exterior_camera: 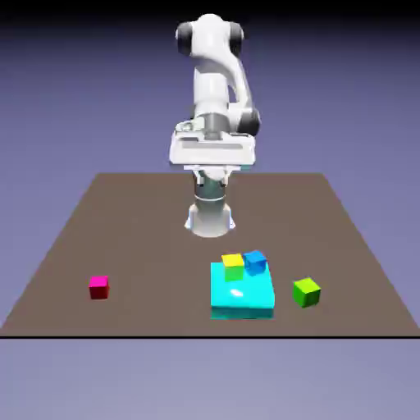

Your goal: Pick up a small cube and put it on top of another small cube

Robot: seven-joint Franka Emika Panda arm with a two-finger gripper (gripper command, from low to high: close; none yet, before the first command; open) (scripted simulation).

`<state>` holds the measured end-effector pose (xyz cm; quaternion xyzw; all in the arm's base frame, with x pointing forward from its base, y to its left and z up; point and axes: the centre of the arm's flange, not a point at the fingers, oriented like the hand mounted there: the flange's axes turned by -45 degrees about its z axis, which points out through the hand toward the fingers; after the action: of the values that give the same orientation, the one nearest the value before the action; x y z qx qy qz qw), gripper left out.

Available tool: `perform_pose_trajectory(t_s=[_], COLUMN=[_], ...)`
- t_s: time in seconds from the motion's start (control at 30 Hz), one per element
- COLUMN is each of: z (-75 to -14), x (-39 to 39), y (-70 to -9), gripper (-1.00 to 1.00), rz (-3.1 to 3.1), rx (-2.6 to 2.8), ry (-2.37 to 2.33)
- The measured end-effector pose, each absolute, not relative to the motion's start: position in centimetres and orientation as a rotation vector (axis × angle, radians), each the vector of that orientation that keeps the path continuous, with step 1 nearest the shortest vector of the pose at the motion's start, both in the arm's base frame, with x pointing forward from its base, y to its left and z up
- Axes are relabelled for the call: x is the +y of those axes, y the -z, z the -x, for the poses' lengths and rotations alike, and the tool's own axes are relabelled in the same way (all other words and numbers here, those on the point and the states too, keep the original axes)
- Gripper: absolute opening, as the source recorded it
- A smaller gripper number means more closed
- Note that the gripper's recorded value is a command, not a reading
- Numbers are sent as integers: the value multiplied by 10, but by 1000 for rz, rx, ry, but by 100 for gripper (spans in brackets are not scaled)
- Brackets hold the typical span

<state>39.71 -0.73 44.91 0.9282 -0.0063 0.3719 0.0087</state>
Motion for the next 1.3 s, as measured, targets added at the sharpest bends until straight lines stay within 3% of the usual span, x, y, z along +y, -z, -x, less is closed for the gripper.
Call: perform_pose_trajectory(t_s=[0.4, 0.8, 1.03, 1.07, 1.3], z=[-435, -387, -381, -381, -381], x=[-151, -296, -310, -310, -306], y=[-338, -201, -128, -121, -184], gripper=[0, 0, 0, -100, -100], rz=[-2828, -2316, -2264, -2264, -2264], rx=[-1061, -2017, -2079, -2078, -2079], ry=[-644, -146, -112, -112, -114])
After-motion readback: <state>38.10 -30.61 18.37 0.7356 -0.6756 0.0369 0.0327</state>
